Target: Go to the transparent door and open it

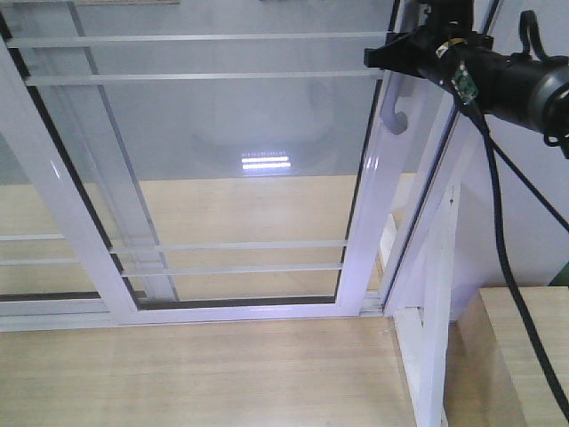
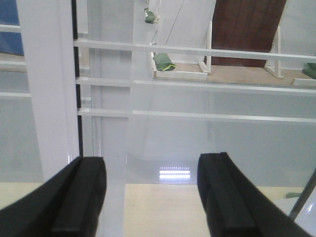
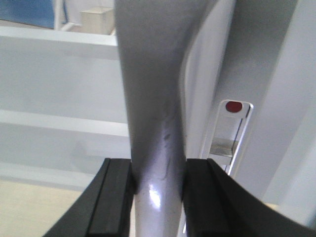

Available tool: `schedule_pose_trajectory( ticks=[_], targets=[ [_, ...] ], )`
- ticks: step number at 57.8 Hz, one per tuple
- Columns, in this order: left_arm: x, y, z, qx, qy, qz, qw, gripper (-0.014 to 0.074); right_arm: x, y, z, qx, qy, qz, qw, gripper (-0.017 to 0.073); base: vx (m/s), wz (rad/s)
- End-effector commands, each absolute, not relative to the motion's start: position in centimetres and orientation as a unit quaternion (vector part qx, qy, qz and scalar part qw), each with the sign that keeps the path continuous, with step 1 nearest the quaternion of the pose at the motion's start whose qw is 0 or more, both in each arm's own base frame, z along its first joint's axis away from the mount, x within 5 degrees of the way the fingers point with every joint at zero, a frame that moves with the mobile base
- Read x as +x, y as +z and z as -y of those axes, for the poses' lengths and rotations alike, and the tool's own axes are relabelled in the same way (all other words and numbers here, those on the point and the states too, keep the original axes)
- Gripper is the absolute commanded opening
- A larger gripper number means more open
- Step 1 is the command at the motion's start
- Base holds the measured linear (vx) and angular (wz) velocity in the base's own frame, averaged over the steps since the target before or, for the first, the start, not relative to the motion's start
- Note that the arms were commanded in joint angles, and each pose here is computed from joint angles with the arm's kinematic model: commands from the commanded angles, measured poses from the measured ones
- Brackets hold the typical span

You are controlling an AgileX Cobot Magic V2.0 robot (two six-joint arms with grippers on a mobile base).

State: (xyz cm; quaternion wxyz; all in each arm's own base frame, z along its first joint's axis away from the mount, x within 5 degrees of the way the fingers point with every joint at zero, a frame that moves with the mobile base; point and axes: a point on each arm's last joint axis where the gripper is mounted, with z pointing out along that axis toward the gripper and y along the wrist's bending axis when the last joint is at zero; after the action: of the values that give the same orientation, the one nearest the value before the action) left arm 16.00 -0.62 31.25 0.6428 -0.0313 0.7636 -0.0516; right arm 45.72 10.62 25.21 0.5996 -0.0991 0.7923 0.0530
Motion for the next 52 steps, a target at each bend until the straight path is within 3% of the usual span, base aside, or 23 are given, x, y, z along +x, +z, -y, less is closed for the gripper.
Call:
schedule_pose_trajectory(
  ticks=[1,30,43,52],
  targets=[
    [16.1,33.4,0.7,-0.032,-0.059,-0.721,0.690,0.0521,44.0,30.5,-14.6,-0.150,0.072,-0.721,0.673,0.0112,0.00,0.00],
    [16.1,33.3,0.7,-0.033,-0.060,-0.722,0.688,0.0521,42.8,29.6,-17.2,-0.178,0.091,-0.753,0.627,0.0113,0.00,0.00],
    [16.6,33.0,0.7,-0.013,-0.042,-0.727,0.685,0.0521,41.2,31.6,-16.6,-0.192,0.084,-0.771,0.601,-0.0012,0.00,0.00],
    [18.7,32.0,0.9,0.015,-0.019,-0.733,0.679,0.0521,39.4,34.0,-15.9,-0.221,0.065,-0.778,0.585,-0.0009,0.00,0.00]
  ],
)
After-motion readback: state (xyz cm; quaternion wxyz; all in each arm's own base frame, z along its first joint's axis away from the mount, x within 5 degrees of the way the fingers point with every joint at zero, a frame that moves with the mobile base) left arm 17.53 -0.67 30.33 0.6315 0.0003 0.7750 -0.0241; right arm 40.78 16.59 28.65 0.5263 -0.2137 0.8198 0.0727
